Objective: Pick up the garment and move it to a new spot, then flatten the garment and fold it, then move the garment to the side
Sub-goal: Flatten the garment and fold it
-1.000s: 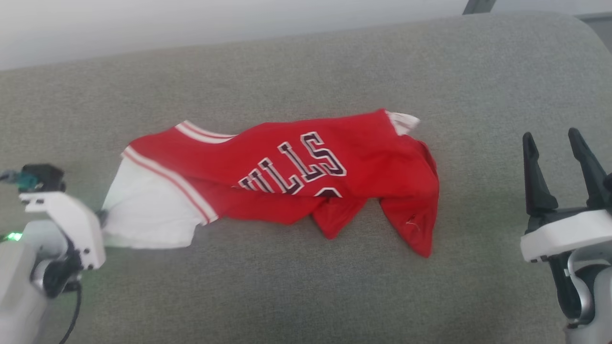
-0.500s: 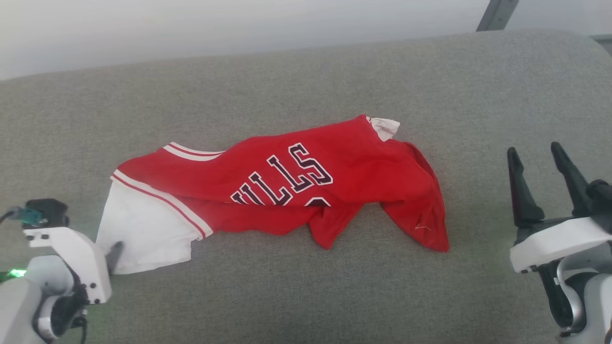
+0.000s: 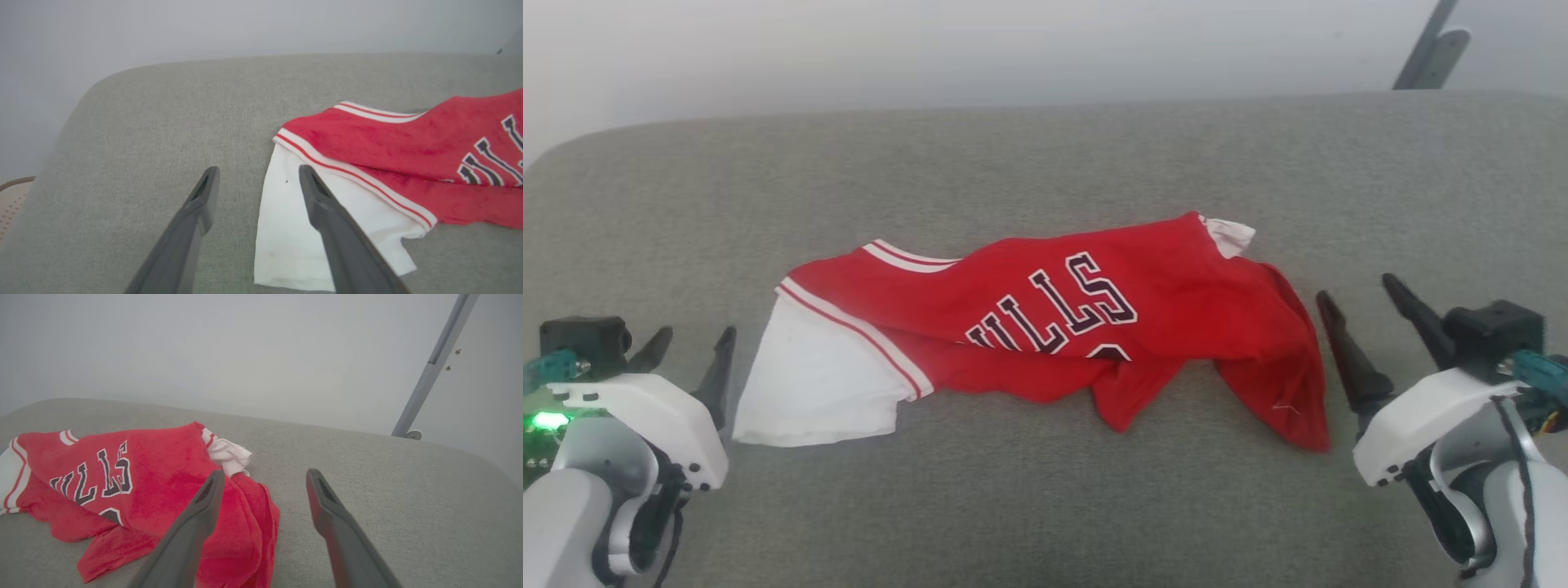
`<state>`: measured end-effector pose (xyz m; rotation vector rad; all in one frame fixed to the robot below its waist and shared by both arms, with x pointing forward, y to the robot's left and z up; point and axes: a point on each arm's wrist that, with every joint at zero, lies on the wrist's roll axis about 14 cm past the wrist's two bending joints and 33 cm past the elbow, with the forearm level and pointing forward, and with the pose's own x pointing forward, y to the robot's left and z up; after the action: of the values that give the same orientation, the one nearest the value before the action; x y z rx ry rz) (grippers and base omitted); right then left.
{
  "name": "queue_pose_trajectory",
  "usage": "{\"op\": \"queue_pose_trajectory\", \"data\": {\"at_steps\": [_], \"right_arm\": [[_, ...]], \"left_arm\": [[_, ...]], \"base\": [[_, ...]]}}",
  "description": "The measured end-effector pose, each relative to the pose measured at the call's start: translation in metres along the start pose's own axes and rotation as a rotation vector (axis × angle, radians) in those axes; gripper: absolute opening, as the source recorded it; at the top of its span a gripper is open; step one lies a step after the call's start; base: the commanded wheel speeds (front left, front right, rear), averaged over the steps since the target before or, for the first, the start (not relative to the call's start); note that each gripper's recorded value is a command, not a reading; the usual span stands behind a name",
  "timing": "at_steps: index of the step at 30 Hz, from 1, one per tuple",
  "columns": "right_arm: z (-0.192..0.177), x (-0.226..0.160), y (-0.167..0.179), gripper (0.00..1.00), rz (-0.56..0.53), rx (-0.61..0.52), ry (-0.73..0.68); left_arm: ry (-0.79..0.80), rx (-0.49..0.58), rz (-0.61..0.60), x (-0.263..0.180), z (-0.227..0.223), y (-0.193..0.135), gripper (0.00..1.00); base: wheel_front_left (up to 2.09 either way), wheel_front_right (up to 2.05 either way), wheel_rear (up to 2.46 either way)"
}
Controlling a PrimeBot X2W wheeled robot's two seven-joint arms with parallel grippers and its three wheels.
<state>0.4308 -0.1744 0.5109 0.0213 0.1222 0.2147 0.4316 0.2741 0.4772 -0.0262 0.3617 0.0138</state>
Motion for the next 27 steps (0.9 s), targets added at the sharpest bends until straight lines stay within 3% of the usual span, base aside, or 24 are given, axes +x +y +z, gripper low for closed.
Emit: {"op": "queue_pose_trajectory", "data": {"at_steps": [14, 27], "right_arm": [[-0.013, 0.042, 0.044, 1.00, 0.185, -0.045, 0.128], [-0.070, 0.035, 0.112, 1.00, 0.444, -0.018, 0.438]], "left_arm": [[-0.262, -0.064, 0.096, -0.044, 0.015, 0.009, 1.00], [-0.270, -0.123, 0.171, -0.060, -0.008, 0.024, 1.00]], "base": [[0.00, 0.00, 0.00], [0.00, 0.00, 0.00]]}}
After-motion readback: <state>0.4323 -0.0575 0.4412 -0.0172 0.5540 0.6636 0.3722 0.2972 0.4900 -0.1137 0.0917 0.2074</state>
